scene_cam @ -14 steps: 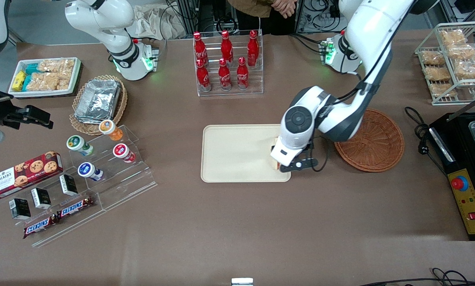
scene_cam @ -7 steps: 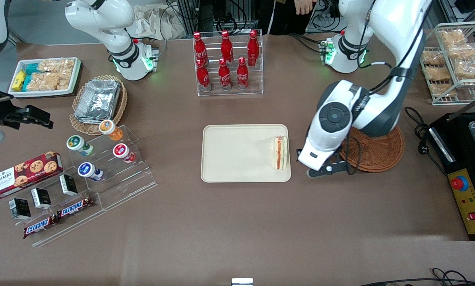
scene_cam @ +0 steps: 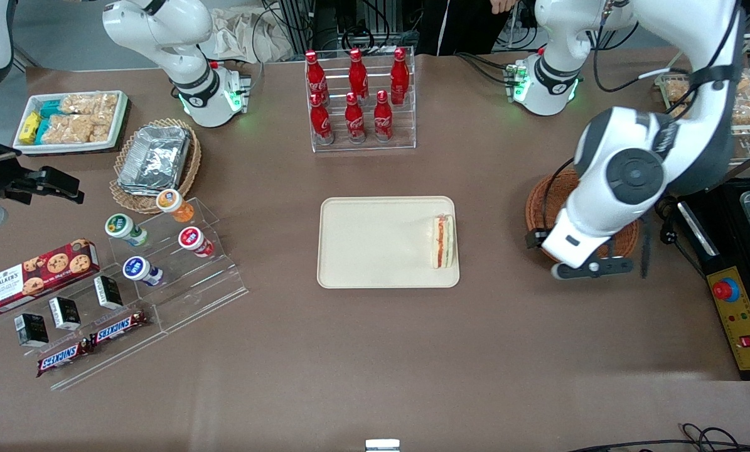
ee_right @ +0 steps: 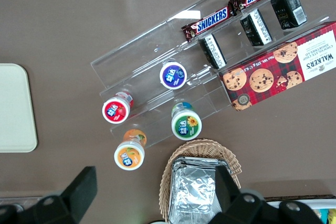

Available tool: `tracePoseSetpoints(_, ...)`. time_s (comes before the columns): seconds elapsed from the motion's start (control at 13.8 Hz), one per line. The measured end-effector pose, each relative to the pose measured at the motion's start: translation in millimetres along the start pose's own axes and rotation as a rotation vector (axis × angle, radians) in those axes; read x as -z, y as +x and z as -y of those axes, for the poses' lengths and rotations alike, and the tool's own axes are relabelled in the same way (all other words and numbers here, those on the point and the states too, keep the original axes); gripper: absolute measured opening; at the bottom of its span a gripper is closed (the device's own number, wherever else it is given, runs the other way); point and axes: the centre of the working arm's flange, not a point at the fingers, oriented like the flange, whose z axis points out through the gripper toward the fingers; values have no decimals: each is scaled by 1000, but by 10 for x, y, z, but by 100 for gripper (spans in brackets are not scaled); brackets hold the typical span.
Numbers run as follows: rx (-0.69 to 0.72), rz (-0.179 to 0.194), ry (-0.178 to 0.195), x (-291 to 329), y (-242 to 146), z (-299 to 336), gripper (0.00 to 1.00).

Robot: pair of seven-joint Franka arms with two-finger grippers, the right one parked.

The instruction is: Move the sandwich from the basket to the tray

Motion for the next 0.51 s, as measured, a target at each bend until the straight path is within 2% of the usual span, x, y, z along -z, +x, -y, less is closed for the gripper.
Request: tracePoseSetpoints(0.51,-73,29,-45,533,-102,900,100)
